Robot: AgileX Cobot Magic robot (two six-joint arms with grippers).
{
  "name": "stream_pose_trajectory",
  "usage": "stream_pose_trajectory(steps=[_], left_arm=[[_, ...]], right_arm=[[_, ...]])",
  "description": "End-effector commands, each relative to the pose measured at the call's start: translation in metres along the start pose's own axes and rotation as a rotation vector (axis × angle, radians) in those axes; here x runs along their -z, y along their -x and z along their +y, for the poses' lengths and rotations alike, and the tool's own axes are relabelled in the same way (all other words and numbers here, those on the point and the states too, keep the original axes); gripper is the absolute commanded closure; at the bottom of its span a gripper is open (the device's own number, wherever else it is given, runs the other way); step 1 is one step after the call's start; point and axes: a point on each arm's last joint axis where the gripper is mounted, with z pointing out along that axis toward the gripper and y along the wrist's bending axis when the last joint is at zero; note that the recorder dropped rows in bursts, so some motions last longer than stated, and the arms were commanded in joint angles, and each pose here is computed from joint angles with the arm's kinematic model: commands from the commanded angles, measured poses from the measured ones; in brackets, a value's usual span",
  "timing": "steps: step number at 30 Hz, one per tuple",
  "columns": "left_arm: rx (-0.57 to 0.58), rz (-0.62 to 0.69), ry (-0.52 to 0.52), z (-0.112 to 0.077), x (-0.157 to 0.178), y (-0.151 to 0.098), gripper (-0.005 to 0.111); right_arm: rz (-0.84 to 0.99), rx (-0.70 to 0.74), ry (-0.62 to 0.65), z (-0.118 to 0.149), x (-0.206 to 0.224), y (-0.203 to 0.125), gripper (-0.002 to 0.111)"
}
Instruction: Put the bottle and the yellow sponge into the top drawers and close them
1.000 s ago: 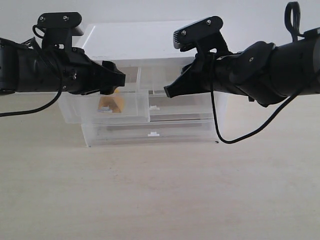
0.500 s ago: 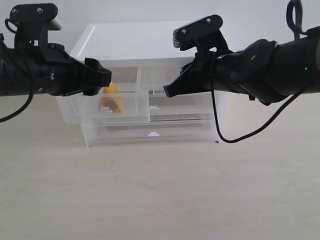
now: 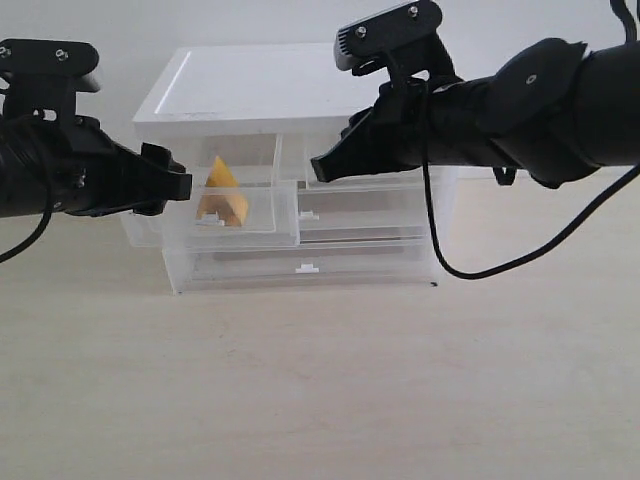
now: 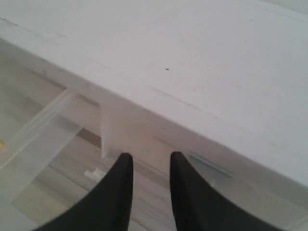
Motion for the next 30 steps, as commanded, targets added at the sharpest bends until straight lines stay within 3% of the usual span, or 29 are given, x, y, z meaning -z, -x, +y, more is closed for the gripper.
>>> stream_pose_trajectory(steps=[1, 8, 15, 21, 30], left_arm=[[-0.013, 0.008, 0.042, 0.005, 0.002, -0.003, 0.040], [-0.013, -0.076, 0.094, 0.013, 0.027, 0.014, 0.040], [0.001, -0.111, 0.137, 0.019, 0.041, 0.019, 0.041], [0.001, -0.077, 0.285, 0.033, 0.044, 0.014, 0.042], [0.004, -0.082, 0.257, 0.030, 0.045, 0.014, 0.046]], right_arm=[[-0.015, 0.020, 0.055, 0.021, 0.004, 0.006, 0.084], [-0.063, 0.062, 0.123, 0.058, 0.009, 0.017, 0.084], [-0.115, 0.019, 0.161, 0.062, 0.013, 0.043, 0.084], [-0.118, -0.031, 0.181, 0.064, 0.013, 0.049, 0.084], [-0.045, -0.015, 0.293, 0.105, -0.014, 0.037, 0.084]])
